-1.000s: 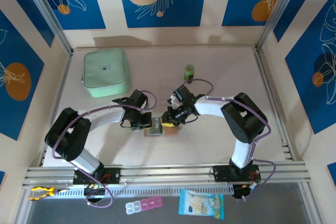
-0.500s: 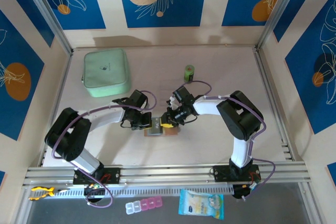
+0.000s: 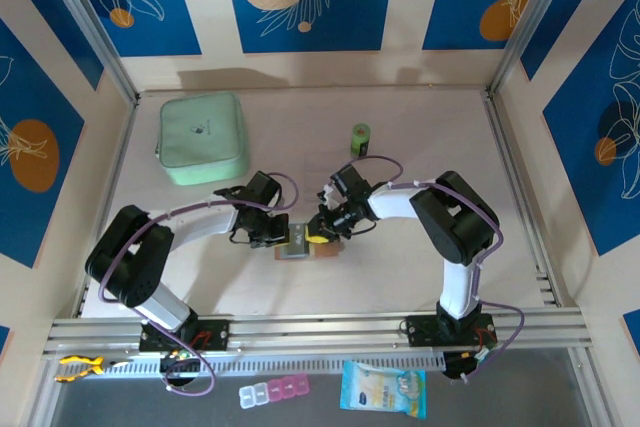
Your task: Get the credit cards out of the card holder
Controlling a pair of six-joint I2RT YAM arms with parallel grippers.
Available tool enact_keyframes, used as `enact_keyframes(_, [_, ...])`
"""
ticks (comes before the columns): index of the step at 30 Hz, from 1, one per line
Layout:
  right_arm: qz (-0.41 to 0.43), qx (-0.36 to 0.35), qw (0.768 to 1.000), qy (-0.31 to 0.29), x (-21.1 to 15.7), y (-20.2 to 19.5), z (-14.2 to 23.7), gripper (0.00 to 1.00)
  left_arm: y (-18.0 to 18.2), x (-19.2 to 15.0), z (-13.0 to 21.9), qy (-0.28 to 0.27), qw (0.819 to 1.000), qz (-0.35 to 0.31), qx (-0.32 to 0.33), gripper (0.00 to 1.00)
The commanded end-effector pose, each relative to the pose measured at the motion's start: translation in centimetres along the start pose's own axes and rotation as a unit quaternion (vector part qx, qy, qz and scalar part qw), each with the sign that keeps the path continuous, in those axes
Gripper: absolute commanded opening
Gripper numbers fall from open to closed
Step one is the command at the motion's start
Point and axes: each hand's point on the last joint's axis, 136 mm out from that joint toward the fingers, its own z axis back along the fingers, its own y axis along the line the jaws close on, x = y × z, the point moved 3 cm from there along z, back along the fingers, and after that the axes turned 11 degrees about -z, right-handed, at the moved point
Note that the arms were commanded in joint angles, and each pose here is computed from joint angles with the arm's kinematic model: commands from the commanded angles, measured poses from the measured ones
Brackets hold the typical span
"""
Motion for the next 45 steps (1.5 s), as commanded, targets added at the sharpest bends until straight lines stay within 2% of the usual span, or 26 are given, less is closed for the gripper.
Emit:
enact_keyframes(1, [-0.012, -0.002, 1.0, -0.005, -0.4, -0.6, 1.1, 0.11, 1.5, -1.5, -1.0, 0.031, 0.999, 0.004, 0.031, 0.0])
enact_keyframes(14, [-0.002, -0.042, 0.999, -0.016, -0.7, -1.8, 3.8, 0.1, 1.5, -1.6, -0.9, 0.03, 0.999, 0.003, 0.032, 0.0])
enact_keyframes(27, [0.015, -0.07, 0.997, -0.033, -0.6, -1.5, 4.6, 0.1, 1.5, -1.5, -0.9, 0.027, 0.999, 0.004, 0.033, 0.0])
enact_keyframes(32, [0.015, -0.061, 0.998, -0.031, -0.6, -1.1, 4.5, 0.1, 1.4, -1.5, -0.9, 0.026, 0.999, 0.004, 0.03, 0.0])
enact_keyframes(45, [-0.018, -0.041, 0.999, -0.015, -0.7, -1.3, 3.0, 0.19, -2.0, 0.6, 1.2, 0.0, 1.0, -0.018, -0.02, 0.0])
